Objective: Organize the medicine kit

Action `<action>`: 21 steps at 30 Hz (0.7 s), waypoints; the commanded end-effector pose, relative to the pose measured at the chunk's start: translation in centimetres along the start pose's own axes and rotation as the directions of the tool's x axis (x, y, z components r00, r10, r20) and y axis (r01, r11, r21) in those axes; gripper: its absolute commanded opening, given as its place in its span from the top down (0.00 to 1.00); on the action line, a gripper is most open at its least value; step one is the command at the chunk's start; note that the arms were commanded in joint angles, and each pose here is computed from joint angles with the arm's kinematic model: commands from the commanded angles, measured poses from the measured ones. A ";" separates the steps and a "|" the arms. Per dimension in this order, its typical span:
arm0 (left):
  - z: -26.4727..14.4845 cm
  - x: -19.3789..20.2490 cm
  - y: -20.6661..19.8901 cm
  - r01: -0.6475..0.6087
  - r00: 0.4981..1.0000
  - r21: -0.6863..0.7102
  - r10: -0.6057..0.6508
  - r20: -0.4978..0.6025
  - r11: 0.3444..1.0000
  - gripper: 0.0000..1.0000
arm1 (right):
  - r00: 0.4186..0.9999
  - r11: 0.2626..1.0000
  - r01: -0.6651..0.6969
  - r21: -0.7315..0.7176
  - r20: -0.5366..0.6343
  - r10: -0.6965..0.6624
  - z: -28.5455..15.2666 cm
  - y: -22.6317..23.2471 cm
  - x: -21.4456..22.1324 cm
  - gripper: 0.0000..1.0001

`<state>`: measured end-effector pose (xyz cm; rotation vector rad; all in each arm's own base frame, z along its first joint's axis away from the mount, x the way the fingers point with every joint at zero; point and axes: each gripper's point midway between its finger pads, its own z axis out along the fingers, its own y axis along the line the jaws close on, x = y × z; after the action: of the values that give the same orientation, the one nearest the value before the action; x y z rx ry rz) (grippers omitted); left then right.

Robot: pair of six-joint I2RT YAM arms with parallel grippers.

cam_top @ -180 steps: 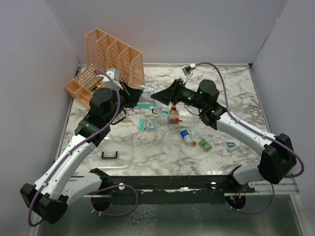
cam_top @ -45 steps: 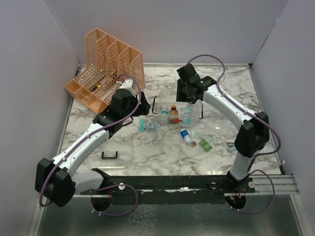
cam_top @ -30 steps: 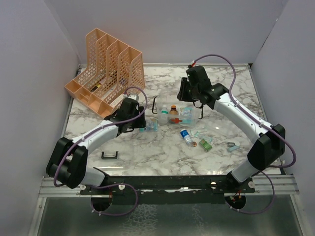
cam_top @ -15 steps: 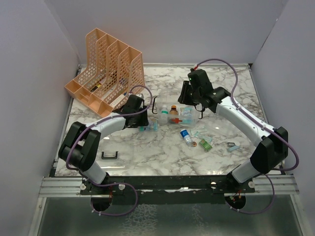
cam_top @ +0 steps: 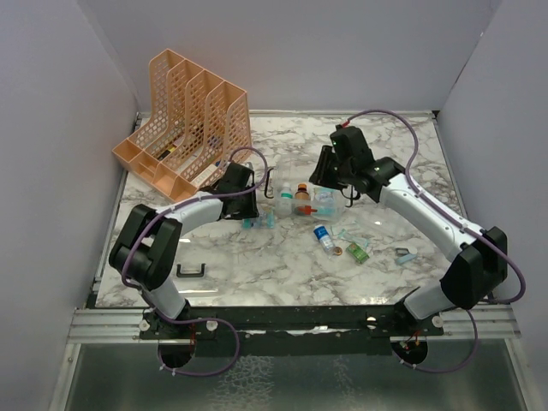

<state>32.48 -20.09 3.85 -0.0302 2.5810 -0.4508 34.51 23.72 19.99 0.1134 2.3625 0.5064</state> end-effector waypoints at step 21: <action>2.0 2.4 0.5 -0.042 0.992 -0.058 0.035 -0.124 0.997 0.67 | 0.978 0.992 -0.100 -0.079 0.176 0.112 -5.4 -1.7 0.2 0.68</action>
<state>32.60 -21.39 2.70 0.0056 2.6393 -0.4588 30.58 20.81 21.41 0.2009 2.2458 0.5807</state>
